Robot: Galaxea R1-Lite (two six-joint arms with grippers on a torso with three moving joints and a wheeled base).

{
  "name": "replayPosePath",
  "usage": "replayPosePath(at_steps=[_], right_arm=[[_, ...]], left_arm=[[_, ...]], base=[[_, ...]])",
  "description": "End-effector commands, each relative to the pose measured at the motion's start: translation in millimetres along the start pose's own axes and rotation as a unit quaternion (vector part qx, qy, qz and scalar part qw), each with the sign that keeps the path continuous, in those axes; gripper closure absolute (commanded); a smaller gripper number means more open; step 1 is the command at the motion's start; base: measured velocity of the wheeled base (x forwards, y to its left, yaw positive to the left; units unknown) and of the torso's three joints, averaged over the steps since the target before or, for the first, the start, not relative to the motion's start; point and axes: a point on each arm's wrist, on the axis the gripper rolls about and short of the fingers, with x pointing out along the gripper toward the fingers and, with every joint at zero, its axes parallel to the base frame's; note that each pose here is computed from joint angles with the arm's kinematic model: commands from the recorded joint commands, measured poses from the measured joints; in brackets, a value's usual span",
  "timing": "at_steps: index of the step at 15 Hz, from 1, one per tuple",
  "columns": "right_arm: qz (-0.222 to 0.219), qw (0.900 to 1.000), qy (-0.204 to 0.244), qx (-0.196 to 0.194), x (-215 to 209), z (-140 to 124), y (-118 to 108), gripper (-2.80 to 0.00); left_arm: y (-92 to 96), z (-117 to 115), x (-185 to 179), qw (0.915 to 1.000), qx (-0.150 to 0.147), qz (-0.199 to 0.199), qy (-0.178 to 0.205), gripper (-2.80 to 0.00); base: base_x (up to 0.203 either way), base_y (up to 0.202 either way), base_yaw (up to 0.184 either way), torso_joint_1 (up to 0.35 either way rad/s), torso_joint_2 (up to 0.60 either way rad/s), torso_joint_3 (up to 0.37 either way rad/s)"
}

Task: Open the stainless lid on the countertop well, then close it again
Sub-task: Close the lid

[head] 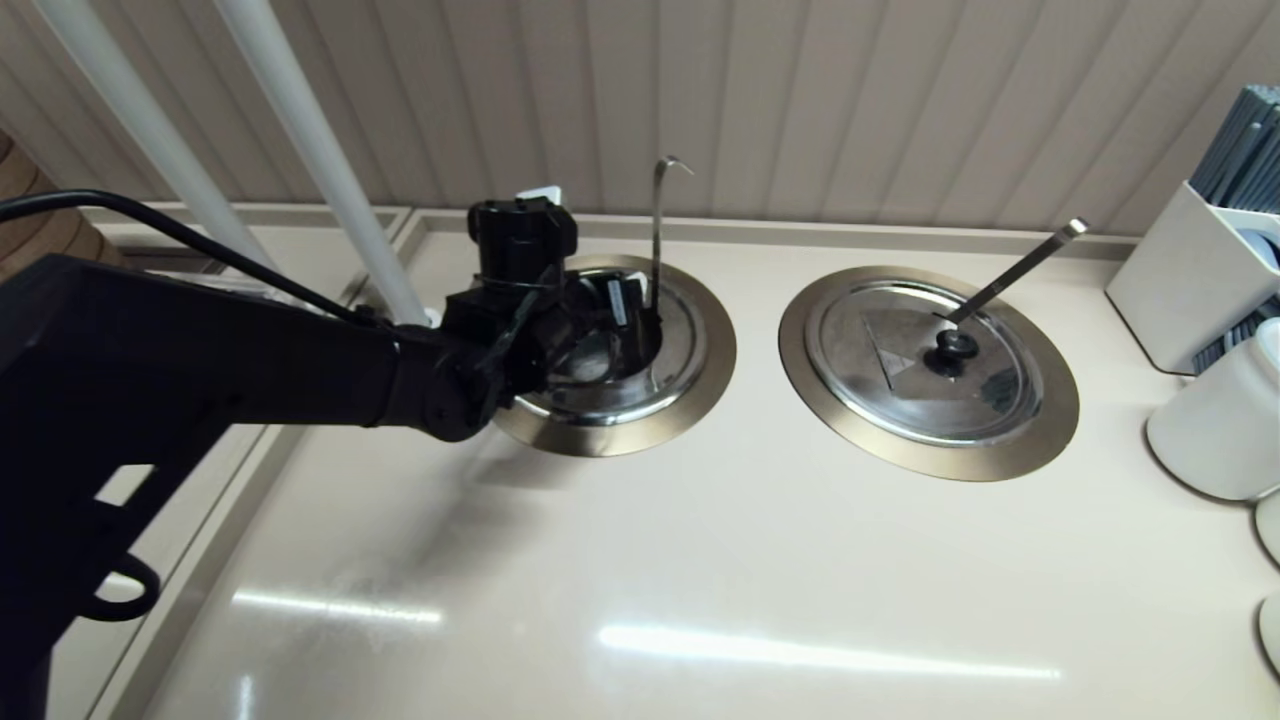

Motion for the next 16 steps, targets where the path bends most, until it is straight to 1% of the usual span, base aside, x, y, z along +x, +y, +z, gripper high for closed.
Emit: replayPosePath(at_steps=[1, 3, 5, 6, 8, 10, 13, 16], right_arm=[[0.0, 1.0, 0.002, 0.0, 0, -1, 0, 0.0], [0.0, 1.0, 0.002, 0.0, 0, -1, 0, 0.0], [0.0, 1.0, 0.002, 0.0, 0, -1, 0, 0.0], [0.0, 1.0, 0.002, 0.0, 0, -1, 0, 0.0], [0.0, 1.0, 0.002, 0.0, 0, -1, 0, 0.0], [0.0, 1.0, 0.002, 0.0, 0, -1, 0, 0.0], [0.0, 1.0, 0.002, 0.0, 0, -1, 0, 0.0], [0.0, 1.0, 0.002, 0.0, 0, -1, 0, 0.0]], left_arm=[[12.1, 33, -27, 0.9991, -0.028, 0.008, -0.03, -2.8], [32.7, 44, -42, 0.9978, -0.048, 0.03, -0.035, -2.8], [61.8, 51, -55, 0.9928, -0.094, 0.062, -0.042, -2.8], [74.3, 49, -53, 0.9905, -0.107, 0.077, -0.038, -2.8], [85.6, 40, -49, 0.9851, -0.144, 0.091, -0.029, -2.8], [93.3, 33, -41, 0.9844, -0.148, 0.094, -0.017, -2.8], [97.1, 19, -30, 0.9848, -0.146, 0.094, 0.003, -2.8], [99.3, 8, -20, 0.9846, -0.145, 0.096, 0.012, -2.8]], base=[[0.0, 0.0, 0.0, 0.0, 0.0, 0.0], [0.0, 0.0, 0.0, 0.0, 0.0, 0.0], [0.0, 0.0, 0.0, 0.0, 0.0, 0.0], [0.0, 0.0, 0.0, 0.0, 0.0, 0.0], [0.0, 0.0, 0.0, 0.0, 0.0, 0.0], [0.0, 0.0, 0.0, 0.0, 0.0, 0.0], [0.0, 0.0, 0.0, 0.0, 0.0, 0.0], [0.0, 0.0, 0.0, 0.0, 0.0, 0.0]])
